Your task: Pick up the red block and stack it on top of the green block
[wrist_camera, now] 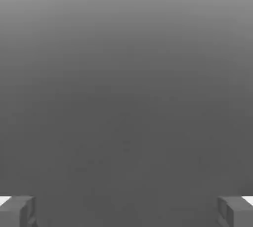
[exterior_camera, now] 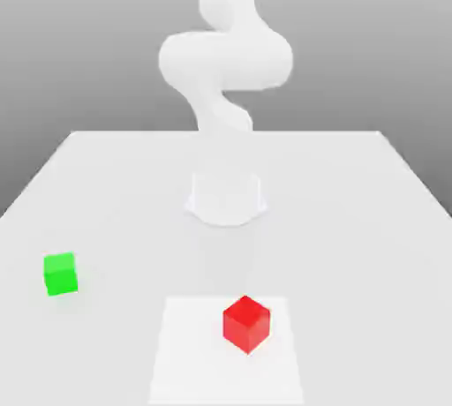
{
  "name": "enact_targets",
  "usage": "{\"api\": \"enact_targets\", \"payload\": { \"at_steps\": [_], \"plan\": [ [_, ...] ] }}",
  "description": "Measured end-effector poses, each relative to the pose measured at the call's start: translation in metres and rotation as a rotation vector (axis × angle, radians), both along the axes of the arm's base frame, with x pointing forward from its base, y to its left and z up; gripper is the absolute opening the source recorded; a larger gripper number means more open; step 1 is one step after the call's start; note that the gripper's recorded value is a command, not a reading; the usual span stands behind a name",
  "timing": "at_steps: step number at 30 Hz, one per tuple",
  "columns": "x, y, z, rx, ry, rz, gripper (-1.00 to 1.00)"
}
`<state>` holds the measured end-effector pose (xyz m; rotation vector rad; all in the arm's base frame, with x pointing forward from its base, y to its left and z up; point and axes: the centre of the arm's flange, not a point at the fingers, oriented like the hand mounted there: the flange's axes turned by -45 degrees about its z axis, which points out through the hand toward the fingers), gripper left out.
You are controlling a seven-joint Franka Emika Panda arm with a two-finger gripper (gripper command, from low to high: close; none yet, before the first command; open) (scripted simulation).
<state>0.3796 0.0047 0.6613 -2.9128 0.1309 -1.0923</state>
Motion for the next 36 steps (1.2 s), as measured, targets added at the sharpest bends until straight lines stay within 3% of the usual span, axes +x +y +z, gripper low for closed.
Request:
{"api": "enact_targets", "payload": {
  "at_steps": [4, 9, 19, 25, 26, 36],
  "plan": [
    [0.045, 0.007, -0.098, 0.081, 0.153, -0.114, 0.0],
    [0.067, 0.014, -0.218, 0.155, 0.329, -0.262, 0.0],
    [0.017, 0.025, -0.435, 0.235, 0.661, -0.592, 0.0],
    [0.009, 0.026, -0.502, 0.239, 0.689, -0.625, 0.0],
    [0.008, 0.026, -0.512, 0.239, 0.69, -0.625, -1.0],
    [0.009, 0.026, -0.49, 0.239, 0.688, -0.625, -1.0]
  ]
}}
